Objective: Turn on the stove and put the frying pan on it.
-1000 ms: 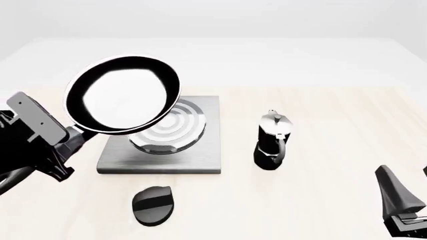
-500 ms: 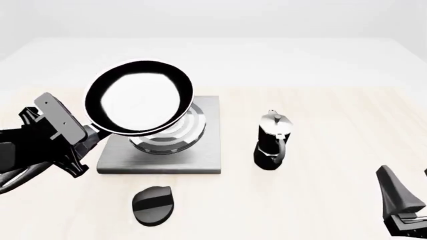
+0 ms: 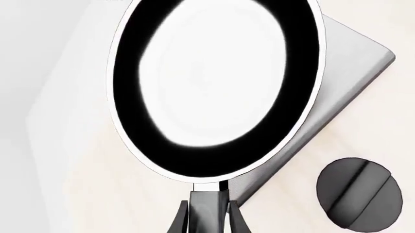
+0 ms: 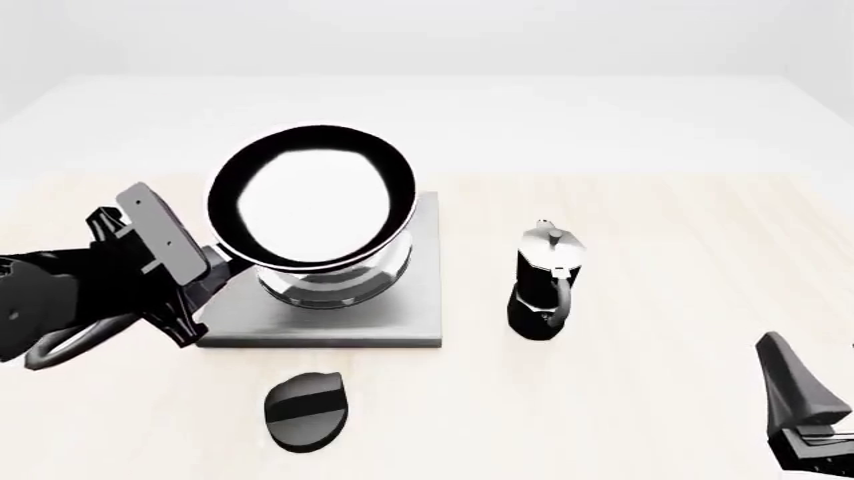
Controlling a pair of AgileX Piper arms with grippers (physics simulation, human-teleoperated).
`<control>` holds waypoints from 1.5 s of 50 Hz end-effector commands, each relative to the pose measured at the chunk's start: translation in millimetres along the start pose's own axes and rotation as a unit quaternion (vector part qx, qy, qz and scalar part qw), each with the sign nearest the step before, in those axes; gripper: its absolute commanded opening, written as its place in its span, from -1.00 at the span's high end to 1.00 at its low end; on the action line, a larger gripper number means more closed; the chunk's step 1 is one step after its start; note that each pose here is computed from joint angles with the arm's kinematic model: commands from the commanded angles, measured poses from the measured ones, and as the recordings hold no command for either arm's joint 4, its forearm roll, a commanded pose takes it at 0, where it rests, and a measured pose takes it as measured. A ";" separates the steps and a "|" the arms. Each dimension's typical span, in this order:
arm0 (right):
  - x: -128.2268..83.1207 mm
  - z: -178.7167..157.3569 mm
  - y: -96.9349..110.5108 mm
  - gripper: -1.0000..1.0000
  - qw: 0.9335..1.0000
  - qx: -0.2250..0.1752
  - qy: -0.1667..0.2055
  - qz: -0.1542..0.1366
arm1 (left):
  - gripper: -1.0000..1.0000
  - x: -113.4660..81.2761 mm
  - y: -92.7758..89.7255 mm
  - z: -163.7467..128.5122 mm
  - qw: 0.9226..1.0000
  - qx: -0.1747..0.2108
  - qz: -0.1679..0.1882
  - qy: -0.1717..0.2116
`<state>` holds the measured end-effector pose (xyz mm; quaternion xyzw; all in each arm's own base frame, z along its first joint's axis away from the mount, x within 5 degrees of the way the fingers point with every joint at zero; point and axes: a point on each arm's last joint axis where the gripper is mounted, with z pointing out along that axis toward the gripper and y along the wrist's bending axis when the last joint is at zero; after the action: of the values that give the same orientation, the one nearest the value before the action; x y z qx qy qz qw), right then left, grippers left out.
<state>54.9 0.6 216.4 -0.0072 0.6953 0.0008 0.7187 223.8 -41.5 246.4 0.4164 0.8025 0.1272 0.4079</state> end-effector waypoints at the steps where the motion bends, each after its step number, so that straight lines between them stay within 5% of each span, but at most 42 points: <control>1: 2.3 0.3 -0.6 -1.00 1.000 0.006 0.001 0.000 | 1.00 -1.8 -1.7 11.0 1.000 -0.003 -0.005 -0.013; 75: 5.5 0.8 -1.8 -1.00 1.000 0.017 0.003 0.002 | 1.00 32.6 -29.9 54.1 1.000 0.014 0.009 0.014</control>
<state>55.9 -1.2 210.6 0.0062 0.6976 -0.0090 0.7164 233.9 -40.3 176.9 0.4288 0.8091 0.1248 0.3819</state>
